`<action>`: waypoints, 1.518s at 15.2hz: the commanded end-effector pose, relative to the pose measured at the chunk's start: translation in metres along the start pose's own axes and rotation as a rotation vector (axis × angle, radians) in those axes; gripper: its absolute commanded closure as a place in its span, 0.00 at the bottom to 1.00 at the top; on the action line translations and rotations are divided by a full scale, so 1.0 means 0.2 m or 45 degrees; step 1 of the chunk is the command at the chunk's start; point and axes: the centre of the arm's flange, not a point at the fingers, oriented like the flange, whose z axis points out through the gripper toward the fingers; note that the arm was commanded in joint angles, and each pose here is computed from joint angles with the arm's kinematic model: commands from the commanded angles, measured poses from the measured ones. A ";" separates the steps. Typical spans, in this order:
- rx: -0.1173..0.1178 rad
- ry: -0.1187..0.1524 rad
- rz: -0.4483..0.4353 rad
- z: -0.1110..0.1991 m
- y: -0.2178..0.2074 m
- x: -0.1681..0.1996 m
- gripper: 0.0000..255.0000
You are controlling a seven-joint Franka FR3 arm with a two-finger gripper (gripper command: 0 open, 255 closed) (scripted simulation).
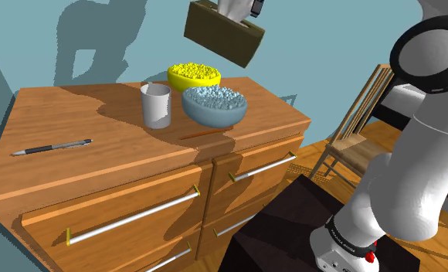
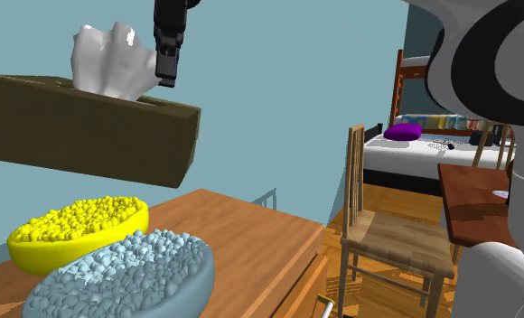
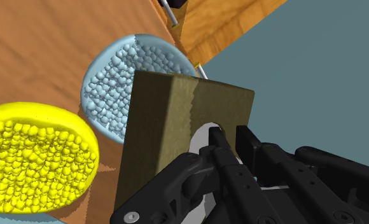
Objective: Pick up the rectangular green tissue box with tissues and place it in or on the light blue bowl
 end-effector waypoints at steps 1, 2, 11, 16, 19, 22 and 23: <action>0.000 0.001 0.001 0.02 -0.10 0.09 1.00; 0.000 0.001 0.001 0.03 -0.15 0.14 1.00; 0.000 0.001 0.001 0.23 -0.10 0.13 1.00; 0.000 0.001 0.001 0.35 -0.05 0.10 1.00; 0.000 0.001 0.001 0.43 -0.02 0.09 1.00; 0.000 0.001 0.001 0.50 0.01 0.08 1.00; 0.000 0.001 0.001 0.52 0.02 0.07 1.00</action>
